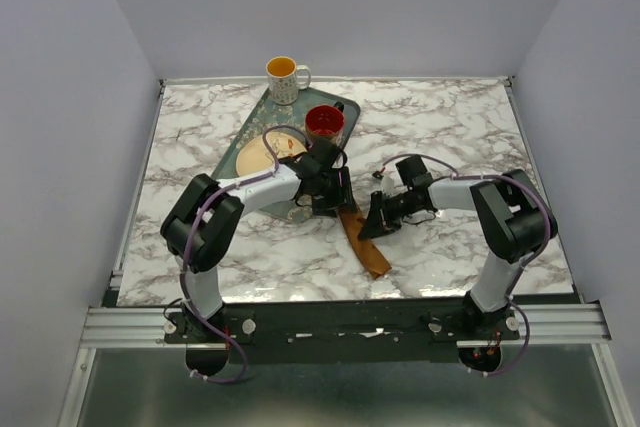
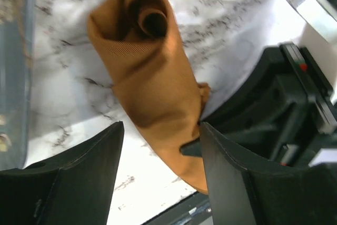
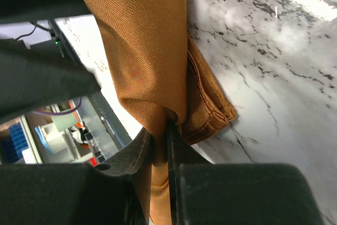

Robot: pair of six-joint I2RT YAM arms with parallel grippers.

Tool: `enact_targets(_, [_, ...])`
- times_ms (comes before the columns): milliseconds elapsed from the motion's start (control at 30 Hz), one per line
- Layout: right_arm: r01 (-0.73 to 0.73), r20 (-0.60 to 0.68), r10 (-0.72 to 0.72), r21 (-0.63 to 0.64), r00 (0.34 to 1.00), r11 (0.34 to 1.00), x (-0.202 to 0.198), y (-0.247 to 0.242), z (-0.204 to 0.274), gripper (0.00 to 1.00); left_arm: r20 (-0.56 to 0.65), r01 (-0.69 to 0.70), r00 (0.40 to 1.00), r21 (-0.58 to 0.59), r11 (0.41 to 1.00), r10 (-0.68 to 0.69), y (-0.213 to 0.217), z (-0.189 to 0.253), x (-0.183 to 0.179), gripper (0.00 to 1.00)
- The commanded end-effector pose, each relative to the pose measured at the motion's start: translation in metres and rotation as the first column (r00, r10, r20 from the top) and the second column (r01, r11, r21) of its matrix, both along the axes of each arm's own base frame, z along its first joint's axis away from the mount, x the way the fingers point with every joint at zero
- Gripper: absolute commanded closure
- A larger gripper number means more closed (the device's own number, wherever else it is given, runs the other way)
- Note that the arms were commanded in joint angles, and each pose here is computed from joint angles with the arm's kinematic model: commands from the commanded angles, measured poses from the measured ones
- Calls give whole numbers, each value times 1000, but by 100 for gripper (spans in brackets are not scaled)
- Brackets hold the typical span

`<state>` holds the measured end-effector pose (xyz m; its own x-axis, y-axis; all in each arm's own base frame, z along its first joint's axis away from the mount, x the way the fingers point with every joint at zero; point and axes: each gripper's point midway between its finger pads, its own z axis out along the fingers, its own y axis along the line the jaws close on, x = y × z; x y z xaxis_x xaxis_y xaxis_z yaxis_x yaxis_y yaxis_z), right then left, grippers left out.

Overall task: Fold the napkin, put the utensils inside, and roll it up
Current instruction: Roll the napkin with the utensil

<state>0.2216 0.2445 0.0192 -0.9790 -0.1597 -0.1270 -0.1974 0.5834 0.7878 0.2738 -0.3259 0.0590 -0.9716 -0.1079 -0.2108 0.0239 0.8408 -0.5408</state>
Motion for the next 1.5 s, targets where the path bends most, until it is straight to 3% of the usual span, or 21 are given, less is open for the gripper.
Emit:
enact_targets(0, [-1, -20, 0, -92, 1000, 996, -3, -17, -24, 78, 28, -20, 999, 111, 994, 17, 3, -9, 15, 30])
enact_targets(200, [2, 30, 1, -105, 1000, 994, 1, -20, -14, 70, -5, -59, 998, 177, 983, 60, 6, -34, 16, 37])
enact_targets(333, [37, 118, -19, -155, 993, 987, 8, -28, 2, 54, -8, -87, 996, 198, 976, 91, 11, -42, 12, 51])
enact_targets(367, [57, 157, -23, -216, 987, 975, 11, -33, 2, 47, -15, -89, 995, 200, 976, 94, 12, -44, 10, 52])
enact_targets(433, [72, 194, -16, -284, 981, 956, 11, -39, 9, 42, -23, -98, 994, 199, 975, 105, 13, -45, 7, 54])
enact_targets(533, [118, 304, 13, -408, 953, 905, 11, -45, 24, 38, -20, -103, 994, 186, 977, 109, 11, -42, 5, 56])
enact_targets(667, [236, 546, 149, -571, 824, 787, 12, -40, 51, 31, -15, -88, 996, 177, 980, 93, 9, -40, 6, 57])
enact_targets(833, [270, 618, 266, -635, 740, 724, 12, -20, 56, 35, -33, -60, 997, 164, 985, 66, 6, -40, 3, 57])
enact_targets(900, [277, 627, 316, -664, 712, 694, 13, -14, 55, 45, -30, -60, 997, 162, 985, 66, 6, -39, 3, 57])
enact_targets(1133, [241, 592, 371, -707, 715, 664, 11, -1, 29, 56, -42, -64, 997, 136, 989, 70, 7, -35, 7, 57])
enact_targets(1233, [240, 581, 378, -721, 721, 650, 10, -3, 23, 55, -42, -61, 997, 133, 989, 67, 7, -35, 8, 57])
enact_targets(1367, [214, 562, 390, -729, 729, 650, 8, 0, 18, 40, -49, -54, 997, 127, 990, 61, 7, -36, 7, 57])
enact_targets(1467, [178, 525, 396, -743, 754, 645, 1, 1, 8, 36, -53, -52, 997, 117, 992, 58, 6, -36, 8, 57])
